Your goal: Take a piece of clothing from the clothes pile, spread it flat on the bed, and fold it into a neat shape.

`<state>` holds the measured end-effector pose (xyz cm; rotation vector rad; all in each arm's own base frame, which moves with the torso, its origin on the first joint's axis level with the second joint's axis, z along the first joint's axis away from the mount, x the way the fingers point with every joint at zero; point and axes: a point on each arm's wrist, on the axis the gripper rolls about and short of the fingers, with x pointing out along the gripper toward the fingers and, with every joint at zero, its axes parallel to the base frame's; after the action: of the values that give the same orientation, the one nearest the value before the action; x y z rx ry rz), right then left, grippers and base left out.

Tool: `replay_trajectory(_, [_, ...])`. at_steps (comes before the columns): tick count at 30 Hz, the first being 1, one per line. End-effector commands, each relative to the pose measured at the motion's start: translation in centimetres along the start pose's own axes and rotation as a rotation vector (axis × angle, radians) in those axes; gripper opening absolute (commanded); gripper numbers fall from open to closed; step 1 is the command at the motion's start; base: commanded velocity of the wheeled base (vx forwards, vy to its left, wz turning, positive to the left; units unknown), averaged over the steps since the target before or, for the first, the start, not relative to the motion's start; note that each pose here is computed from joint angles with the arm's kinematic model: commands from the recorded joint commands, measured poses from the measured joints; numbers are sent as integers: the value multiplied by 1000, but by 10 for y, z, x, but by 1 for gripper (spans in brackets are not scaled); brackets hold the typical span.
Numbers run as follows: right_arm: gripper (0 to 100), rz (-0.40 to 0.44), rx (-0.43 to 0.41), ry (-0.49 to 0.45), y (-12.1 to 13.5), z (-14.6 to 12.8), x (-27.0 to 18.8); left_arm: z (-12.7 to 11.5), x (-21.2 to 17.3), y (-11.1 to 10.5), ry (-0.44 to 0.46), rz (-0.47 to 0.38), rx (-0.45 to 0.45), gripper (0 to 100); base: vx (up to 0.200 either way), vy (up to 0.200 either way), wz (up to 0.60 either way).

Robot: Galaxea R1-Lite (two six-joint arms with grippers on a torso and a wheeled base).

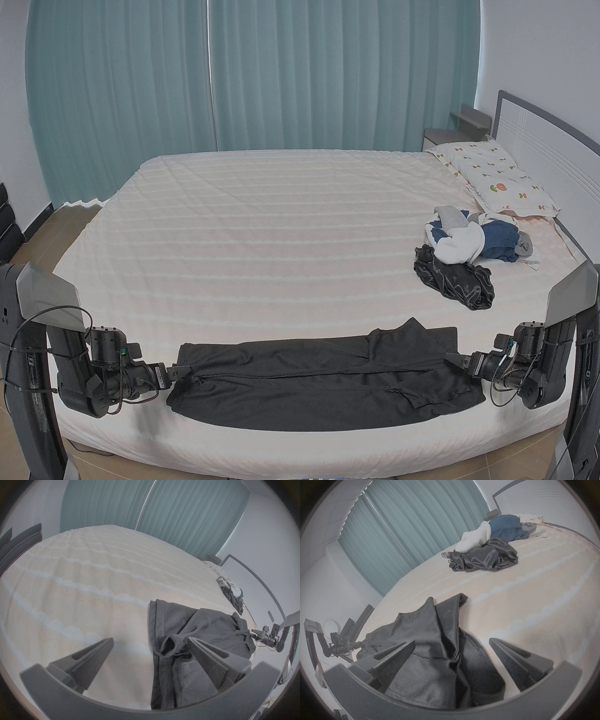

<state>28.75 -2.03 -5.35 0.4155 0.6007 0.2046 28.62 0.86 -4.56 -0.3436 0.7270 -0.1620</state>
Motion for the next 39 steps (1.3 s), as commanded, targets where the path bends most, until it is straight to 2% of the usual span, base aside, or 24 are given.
replay_trajectory(1, [100, 9, -3, -67, 0, 17, -15, 14, -16, -1, -62, 6, -17, 100, 0, 0, 0])
replay_trajectory(5, [100, 29, 2, -98, -2, 27, -28, 27, -25, 1, -119, 8, -70, 100, 0, 0, 0])
replay_trajectory(10, [100, 69, 95, -173, 1, 48, -37, 44, -24, -2, -179, -17, -113, 100, 0, 0, 0])
replay_trajectory(13, [100, 103, 133, -197, 7, 57, -27, 60, -11, -15, -207, -65, -181, 100, 0, 0, 0])
replay_trajectory(15, [100, 113, 149, -193, 8, 59, -21, 66, -4, -23, -178, -81, -228, 100, 0, 0, 0])
replay_trajectory(18, [100, 128, 222, -151, 10, 57, -3, 78, 16, -34, -83, -78, -313, 100, 0, 0, 0])
replay_trajectory(21, [100, 138, 290, -137, 7, 56, 12, 87, 29, -39, -41, -73, -344, 100, 0, 0, 0])
replay_trajectory(28, [100, 140, 311, -132, -3, 57, 33, 81, 59, -36, 32, -36, -348, 100, 0, 0, 0])
replay_trajectory(34, [100, 131, 326, -97, -5, 50, 36, 76, 63, -37, 42, -31, -341, 100, 0, 0, 0])
replay_trajectory(39, [100, 123, 329, -104, -5, 49, 34, 74, 64, -36, 47, -14, -314, 100, 0, 0, 0])
